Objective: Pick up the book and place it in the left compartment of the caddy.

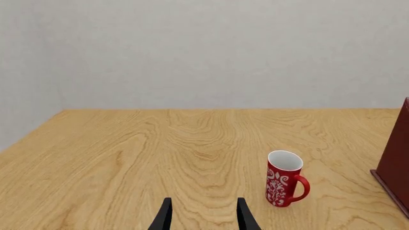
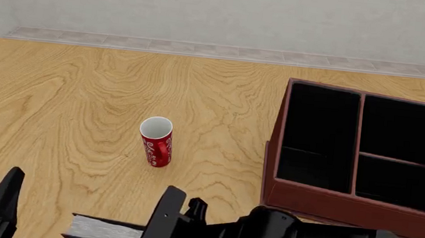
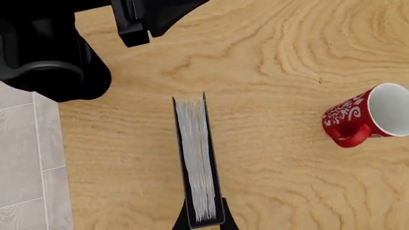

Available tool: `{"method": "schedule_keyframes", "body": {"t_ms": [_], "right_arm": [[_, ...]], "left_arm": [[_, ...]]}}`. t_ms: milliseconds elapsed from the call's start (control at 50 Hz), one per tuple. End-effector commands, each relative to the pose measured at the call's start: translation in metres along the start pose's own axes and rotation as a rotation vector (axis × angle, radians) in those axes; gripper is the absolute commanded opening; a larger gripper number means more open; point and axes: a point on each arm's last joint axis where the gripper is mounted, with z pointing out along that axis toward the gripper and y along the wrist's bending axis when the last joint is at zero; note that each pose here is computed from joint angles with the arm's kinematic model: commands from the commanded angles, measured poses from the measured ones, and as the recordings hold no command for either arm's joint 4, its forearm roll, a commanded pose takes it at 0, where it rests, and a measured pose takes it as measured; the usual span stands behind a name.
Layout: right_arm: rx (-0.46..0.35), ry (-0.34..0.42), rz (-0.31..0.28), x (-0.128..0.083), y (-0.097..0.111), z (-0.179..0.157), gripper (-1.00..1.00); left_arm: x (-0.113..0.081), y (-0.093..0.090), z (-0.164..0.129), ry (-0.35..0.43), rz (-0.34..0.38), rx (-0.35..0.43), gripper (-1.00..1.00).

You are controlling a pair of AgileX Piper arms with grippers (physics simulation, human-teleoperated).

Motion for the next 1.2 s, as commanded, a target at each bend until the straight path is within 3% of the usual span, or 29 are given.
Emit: {"method": "schedule_keyframes", "body": {"t_ms": [20,620,1200], "right_arm": [[0.021,-0.024,0.019,-0.013,-0.01,-0.027,-1.0],[0.101,-0.076,0.107,-0.03,-0.039,-0.097,-1.0],[0.223,-0.18,0.324,-0.039,-0.071,-0.182,-1.0]], "left_arm": [[0.0,0.0,0.0,-0.002,0.001,0.0,1.0],[-0.005,0.0,0.0,-0.002,0.001,0.0,1.0],[-0.005,0.0,0.0,-0.002,0.001,0.0,1.0]]}}
